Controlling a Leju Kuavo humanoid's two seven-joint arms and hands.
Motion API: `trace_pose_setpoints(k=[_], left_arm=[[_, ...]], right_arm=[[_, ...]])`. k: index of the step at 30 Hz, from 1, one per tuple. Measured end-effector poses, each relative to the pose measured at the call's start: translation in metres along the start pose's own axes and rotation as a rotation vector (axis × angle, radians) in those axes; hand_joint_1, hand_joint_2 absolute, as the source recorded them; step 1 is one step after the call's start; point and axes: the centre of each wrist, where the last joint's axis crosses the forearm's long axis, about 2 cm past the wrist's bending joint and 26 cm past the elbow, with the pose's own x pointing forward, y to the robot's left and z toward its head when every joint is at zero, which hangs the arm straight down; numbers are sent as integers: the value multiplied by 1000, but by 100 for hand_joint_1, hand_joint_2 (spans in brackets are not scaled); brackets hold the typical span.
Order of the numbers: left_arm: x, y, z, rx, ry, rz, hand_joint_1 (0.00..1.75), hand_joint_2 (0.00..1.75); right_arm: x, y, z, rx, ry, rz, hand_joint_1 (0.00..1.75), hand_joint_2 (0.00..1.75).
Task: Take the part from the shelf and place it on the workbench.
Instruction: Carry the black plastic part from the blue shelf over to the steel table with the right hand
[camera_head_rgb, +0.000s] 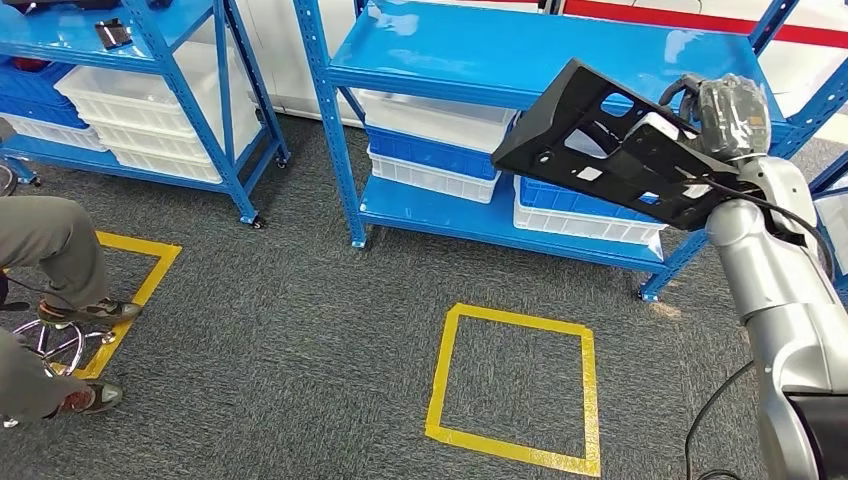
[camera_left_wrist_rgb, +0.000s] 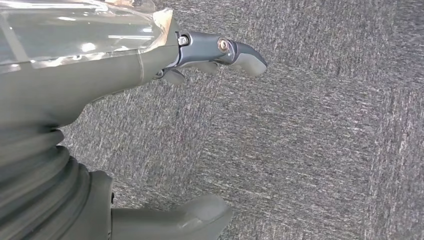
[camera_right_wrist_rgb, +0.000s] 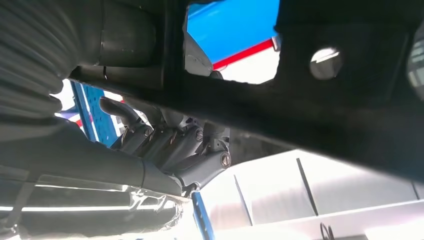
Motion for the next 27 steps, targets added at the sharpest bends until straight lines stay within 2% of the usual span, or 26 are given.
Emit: trace_pose_setpoints(k=[12,27], left_arm=[[2,-3,-1,-15,1,-2,0,175],[5,-3,-3,-20,0,-9,0,175]], right_arm=[[-16,3,18,25,26,22,173,175],[-17,-1,19,6,22,23,173,175]])
